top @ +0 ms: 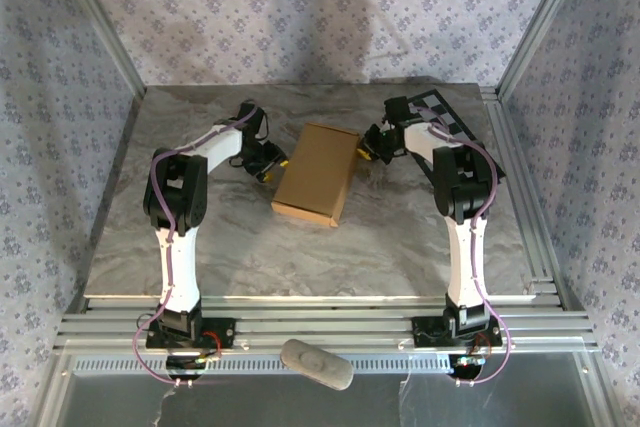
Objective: Fold the paper box
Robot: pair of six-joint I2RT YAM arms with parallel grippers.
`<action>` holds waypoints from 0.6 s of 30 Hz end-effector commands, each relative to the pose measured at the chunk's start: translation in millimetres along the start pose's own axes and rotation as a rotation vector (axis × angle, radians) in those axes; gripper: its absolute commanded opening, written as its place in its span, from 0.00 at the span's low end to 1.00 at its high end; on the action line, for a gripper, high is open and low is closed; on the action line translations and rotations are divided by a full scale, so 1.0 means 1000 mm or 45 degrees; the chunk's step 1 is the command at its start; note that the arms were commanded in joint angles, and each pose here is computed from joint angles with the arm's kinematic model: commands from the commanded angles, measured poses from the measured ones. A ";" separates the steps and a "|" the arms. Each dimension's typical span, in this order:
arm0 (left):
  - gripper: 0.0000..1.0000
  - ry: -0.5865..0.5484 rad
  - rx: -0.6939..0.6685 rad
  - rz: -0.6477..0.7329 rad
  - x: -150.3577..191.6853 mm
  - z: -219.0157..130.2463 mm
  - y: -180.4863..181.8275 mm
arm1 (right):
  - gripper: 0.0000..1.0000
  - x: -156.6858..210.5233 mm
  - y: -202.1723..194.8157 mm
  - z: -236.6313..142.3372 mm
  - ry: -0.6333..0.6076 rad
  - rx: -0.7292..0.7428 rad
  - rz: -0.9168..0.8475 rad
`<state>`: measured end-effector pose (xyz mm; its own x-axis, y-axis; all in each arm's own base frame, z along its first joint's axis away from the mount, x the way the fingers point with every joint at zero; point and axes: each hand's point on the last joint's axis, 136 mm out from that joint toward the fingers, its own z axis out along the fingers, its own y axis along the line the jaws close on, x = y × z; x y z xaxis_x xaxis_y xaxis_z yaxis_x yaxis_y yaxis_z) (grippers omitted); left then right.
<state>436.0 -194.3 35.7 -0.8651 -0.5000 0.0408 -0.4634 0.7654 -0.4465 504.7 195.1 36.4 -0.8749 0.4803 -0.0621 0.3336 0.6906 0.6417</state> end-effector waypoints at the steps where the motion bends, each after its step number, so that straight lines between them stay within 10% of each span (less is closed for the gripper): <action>1: 0.51 -0.030 0.001 0.009 0.010 -0.010 -0.006 | 0.15 0.012 0.008 -0.035 0.002 -0.015 -0.050; 7: 0.51 -0.093 -0.016 -0.025 0.006 -0.025 0.012 | 0.16 0.048 -0.014 -0.069 0.025 -0.004 -0.062; 18: 0.47 -0.033 -0.021 -0.043 0.041 -0.033 0.048 | 0.09 0.222 -0.039 -0.071 0.362 0.005 -0.212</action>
<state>379.4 -161.6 35.7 -0.8382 -0.5441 0.0374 -0.5109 0.7594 -0.4029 290.2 224.3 45.0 -0.9714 0.2334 0.0442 0.2110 0.7622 0.6120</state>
